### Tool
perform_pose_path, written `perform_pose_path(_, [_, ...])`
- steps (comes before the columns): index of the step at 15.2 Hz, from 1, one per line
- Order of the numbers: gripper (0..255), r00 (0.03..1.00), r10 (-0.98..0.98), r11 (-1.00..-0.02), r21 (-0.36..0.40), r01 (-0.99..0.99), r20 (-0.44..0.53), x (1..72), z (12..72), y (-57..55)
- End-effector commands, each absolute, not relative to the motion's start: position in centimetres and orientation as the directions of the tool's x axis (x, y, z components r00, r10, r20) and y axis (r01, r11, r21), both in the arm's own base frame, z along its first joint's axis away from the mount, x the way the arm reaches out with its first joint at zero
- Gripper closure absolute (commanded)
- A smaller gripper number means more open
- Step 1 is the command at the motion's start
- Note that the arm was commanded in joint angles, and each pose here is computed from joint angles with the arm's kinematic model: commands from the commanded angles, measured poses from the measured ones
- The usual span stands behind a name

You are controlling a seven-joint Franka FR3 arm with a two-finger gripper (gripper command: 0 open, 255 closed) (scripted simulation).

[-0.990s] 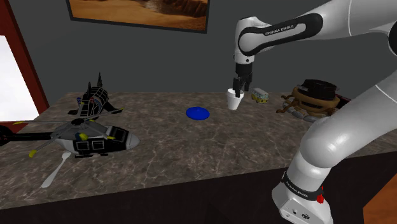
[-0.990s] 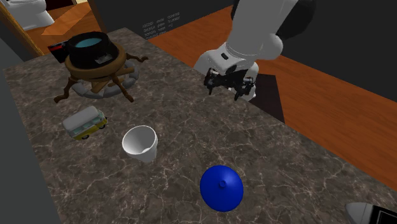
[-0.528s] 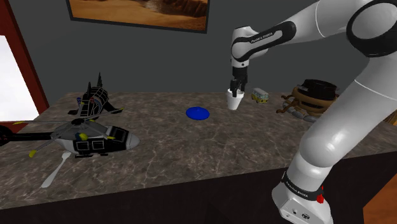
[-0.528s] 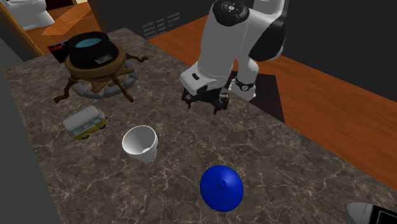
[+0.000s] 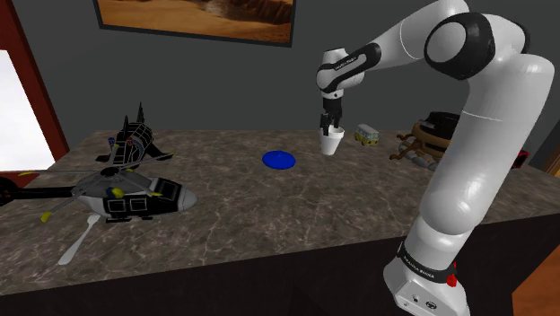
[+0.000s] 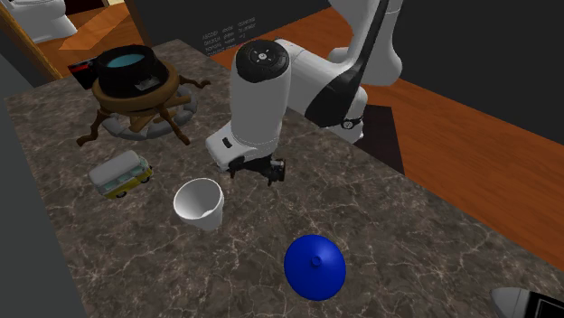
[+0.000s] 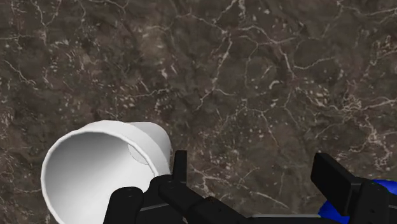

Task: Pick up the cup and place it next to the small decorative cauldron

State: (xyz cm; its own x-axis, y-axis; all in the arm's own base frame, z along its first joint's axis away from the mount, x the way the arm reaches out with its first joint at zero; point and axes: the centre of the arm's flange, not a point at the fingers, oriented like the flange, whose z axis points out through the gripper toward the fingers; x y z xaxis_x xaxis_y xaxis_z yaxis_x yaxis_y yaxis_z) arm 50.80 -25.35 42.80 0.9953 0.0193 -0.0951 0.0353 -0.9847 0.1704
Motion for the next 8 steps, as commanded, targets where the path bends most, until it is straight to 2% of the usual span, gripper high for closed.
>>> perform_pose_path(1, [0, 0.995, 0.025, -0.984, 0.175, 0.041, -0.093, 52.4, 42.0, -27.2])
perform_pose_path(8, [0, 0.995, 0.035, -0.982, 0.184, 0.051, -0.089, 56.2, 39.0, -32.2])
